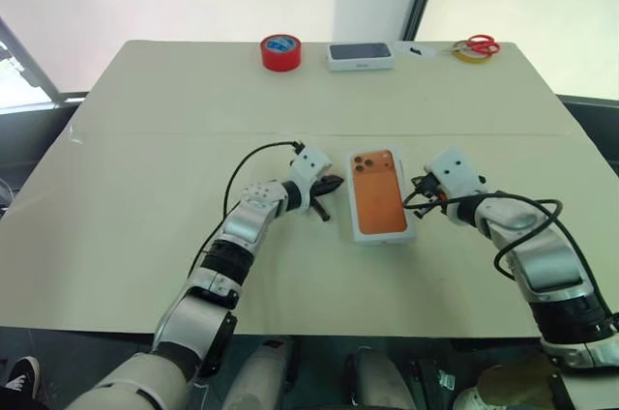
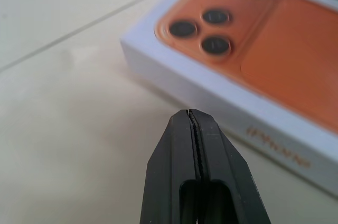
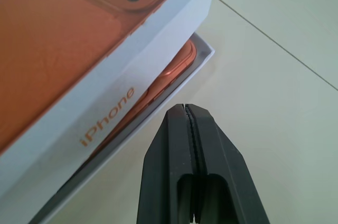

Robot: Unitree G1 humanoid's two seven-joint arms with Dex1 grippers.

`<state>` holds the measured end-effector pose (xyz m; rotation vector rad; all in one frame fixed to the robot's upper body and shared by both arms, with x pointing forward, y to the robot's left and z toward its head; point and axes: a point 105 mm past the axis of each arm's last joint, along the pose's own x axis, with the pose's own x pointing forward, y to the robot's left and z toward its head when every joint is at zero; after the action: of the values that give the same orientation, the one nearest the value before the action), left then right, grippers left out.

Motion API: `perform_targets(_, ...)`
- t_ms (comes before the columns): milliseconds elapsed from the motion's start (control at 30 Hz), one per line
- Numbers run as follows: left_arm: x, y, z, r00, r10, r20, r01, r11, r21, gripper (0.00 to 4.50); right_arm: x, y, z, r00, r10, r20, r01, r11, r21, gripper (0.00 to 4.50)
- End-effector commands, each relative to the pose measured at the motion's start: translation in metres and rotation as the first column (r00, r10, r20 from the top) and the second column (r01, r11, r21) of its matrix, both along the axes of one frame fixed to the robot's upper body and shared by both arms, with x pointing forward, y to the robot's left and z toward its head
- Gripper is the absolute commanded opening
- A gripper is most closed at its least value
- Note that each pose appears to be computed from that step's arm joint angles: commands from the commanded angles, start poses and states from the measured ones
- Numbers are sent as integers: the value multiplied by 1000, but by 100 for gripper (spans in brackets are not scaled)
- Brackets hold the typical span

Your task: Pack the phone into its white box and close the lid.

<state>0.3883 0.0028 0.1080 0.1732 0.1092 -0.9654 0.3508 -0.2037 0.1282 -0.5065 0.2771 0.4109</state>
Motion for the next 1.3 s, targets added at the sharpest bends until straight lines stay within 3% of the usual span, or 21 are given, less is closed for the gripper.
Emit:
perform_targets(33, -2, -5, 12, 999, -24, 43, 25, 1000, -15, 0, 5, -3, 19, 998, -11, 69, 11, 1000, 5, 1)
perform_targets(333, -2, -17, 12, 999, -29, 30, 31, 998, -48, 0, 6, 11, 22, 996, 21, 82, -24, 999, 36, 1)
perform_targets(600, -1, -17, 13, 999, -20, 41, 23, 998, -52, 0, 17, 13, 10, 996, -7, 86, 10, 999, -36, 1)
perform_targets(700, 1, -15, 14, 998, -10, 54, 13, 999, -40, 0, 24, 8, 8, 992, -21, 122, 37, 990, -135, 1)
perform_targets(1000, 5, -5, 9, 998, 34, 51, -33, 999, -29, 0, 24, 6, 9, 993, -22, 120, 37, 992, -122, 1)
perform_targets(1300, 12, 11, 25, 992, 96, 82, -88, 991, -100, 0, 27, -8, 52, 968, -59, 245, 65, 998, -17, 1)
